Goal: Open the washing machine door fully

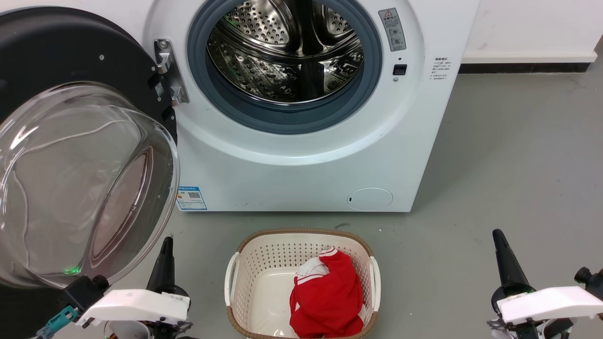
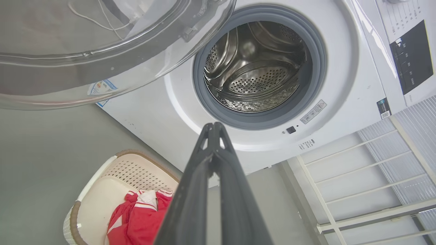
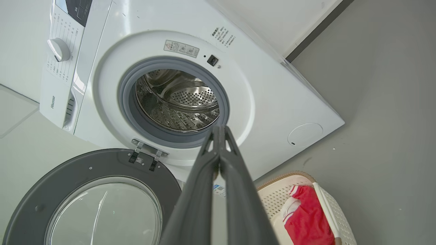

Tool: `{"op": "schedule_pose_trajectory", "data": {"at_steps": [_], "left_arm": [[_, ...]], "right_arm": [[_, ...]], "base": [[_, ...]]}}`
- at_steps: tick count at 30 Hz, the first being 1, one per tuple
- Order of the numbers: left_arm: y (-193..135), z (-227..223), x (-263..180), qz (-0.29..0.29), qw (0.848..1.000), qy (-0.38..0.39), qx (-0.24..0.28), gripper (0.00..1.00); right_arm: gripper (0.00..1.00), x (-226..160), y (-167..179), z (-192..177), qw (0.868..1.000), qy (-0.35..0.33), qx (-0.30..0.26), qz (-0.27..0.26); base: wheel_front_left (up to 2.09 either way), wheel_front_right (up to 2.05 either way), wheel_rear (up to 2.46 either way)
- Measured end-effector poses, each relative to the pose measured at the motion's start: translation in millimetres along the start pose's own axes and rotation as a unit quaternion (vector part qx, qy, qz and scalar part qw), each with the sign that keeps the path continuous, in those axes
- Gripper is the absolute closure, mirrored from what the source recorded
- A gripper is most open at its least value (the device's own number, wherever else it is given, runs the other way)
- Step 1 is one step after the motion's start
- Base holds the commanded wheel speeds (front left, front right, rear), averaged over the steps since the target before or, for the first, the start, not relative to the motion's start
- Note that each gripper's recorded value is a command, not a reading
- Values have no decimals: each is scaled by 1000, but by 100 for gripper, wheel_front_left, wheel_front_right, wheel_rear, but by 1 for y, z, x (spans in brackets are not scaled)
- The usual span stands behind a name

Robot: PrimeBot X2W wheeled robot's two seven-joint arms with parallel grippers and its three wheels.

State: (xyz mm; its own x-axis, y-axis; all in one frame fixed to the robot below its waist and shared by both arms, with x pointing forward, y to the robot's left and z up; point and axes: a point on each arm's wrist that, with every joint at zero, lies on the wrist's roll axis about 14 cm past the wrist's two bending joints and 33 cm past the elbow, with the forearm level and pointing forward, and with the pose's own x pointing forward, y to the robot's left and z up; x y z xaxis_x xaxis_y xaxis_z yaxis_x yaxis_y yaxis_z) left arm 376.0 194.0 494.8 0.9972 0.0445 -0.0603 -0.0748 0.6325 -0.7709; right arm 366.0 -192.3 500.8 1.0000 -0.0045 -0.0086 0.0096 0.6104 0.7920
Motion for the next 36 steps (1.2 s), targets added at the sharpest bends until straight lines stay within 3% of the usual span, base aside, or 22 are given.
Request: {"op": "schedule_pose_trajectory", "data": {"at_steps": [17,36], "left_arm": [[2,1,3,1,995,8,-99,100],[1,3,6,-9,979,13,-202,100]], "right_arm": [[100,7,0,3,996,1,94,-3],[100,13,-2,4,981,3,193,-6]], "base": [[0,0,0],[0,0,0]]}}
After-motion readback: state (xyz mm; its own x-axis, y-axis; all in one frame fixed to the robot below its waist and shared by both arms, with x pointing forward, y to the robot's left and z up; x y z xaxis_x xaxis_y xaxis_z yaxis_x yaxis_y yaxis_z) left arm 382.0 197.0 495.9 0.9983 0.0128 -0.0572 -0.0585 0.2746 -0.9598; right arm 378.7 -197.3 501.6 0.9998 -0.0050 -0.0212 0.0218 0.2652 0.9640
